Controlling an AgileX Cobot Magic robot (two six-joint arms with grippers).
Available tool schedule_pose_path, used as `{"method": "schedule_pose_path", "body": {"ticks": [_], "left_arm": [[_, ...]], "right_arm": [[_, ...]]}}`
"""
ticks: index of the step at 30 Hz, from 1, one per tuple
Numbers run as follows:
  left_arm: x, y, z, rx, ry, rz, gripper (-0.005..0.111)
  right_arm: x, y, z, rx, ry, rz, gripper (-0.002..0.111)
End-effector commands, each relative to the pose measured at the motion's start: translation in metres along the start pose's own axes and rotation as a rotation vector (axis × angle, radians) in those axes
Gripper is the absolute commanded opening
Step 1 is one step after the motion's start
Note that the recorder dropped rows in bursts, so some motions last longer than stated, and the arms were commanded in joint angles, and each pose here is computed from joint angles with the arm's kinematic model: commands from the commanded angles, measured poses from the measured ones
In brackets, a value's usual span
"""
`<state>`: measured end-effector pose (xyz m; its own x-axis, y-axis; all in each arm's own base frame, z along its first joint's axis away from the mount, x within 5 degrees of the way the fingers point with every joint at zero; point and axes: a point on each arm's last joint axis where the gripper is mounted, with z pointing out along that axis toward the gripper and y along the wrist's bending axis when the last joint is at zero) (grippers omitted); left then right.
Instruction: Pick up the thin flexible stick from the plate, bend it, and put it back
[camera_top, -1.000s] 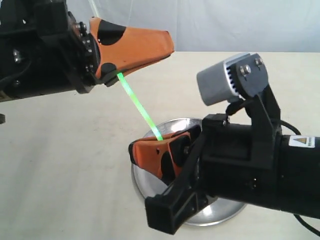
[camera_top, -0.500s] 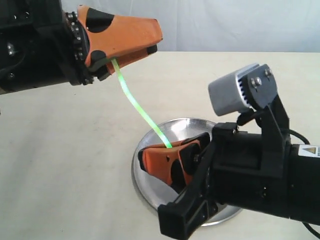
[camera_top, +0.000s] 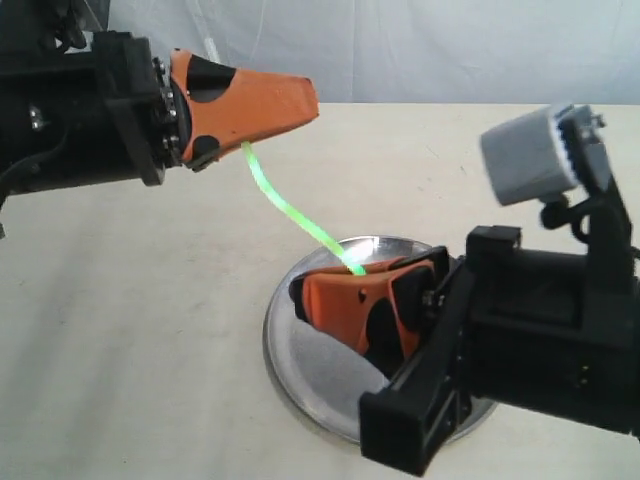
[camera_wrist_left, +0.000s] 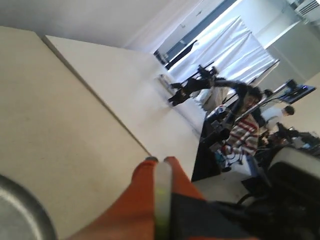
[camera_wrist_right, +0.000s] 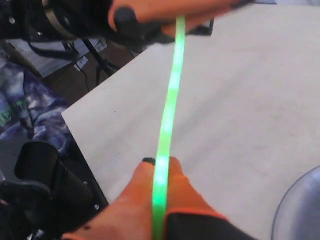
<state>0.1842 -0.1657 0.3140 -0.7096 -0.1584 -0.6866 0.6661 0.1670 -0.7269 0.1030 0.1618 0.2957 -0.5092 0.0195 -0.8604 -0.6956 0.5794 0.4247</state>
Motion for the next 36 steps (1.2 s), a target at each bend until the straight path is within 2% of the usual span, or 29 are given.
{"method": "schedule_pose_path", "body": {"ticks": [1, 3, 7, 9, 11, 15, 18, 20, 23, 24, 27, 30, 31, 34, 36], "left_arm": [[0.010, 0.015, -0.003, -0.176, 0.125, 0.112, 0.000], [0.012, 0.013, -0.003, -0.157, 0.143, 0.017, 0.000], [0.009, -0.010, -0.001, 0.086, 0.104, -0.098, 0.000], [0.004, -0.016, -0.002, 0.156, 0.057, -0.119, 0.000], [0.000, -0.018, -0.002, 0.182, 0.014, -0.112, 0.000], [-0.002, -0.014, -0.001, 0.131, -0.014, -0.066, 0.000], [0.001, -0.004, -0.001, 0.025, 0.011, 0.071, 0.000], [0.008, 0.009, -0.002, -0.108, 0.098, 0.154, 0.000], [0.019, 0.017, -0.005, -0.192, 0.236, 0.121, 0.000], [0.023, 0.016, -0.006, -0.180, 0.273, 0.113, 0.000], [0.028, 0.000, -0.006, -0.023, 0.316, 0.066, 0.000], [0.020, -0.022, -0.007, 0.162, 0.227, 0.018, 0.000], [0.014, -0.030, -0.008, 0.224, 0.161, 0.019, 0.000], [0.001, -0.041, -0.011, 0.279, 0.039, 0.084, 0.000], [-0.002, -0.038, -0.009, 0.222, 0.031, 0.189, 0.000]], "right_arm": [[-0.013, -0.002, -0.019, 0.034, -0.123, 0.006, -0.001], [-0.017, -0.005, -0.022, 0.073, -0.164, -0.014, -0.001], [-0.015, -0.010, -0.016, 0.119, -0.157, -0.041, -0.001], [-0.007, -0.011, -0.006, 0.107, -0.094, -0.025, -0.001], [0.002, -0.007, 0.005, 0.057, -0.004, -0.015, -0.001], [0.011, 0.004, 0.022, -0.052, 0.131, 0.020, -0.001], [0.001, 0.017, 0.028, -0.136, 0.150, 0.020, -0.001], [-0.011, 0.022, 0.026, -0.142, 0.107, 0.002, -0.001], [-0.025, 0.018, 0.014, -0.070, -0.007, -0.036, -0.001], [-0.029, 0.015, 0.010, -0.042, -0.044, -0.039, -0.001], [-0.030, 0.003, -0.005, 0.053, -0.135, -0.038, -0.001], [-0.016, -0.009, -0.008, 0.117, -0.130, -0.018, -0.001], [-0.009, -0.012, -0.006, 0.122, -0.105, 0.002, -0.001], [0.010, -0.010, 0.007, 0.064, 0.028, 0.074, -0.001], [0.016, -0.001, 0.019, -0.019, 0.120, 0.095, -0.001]]}}
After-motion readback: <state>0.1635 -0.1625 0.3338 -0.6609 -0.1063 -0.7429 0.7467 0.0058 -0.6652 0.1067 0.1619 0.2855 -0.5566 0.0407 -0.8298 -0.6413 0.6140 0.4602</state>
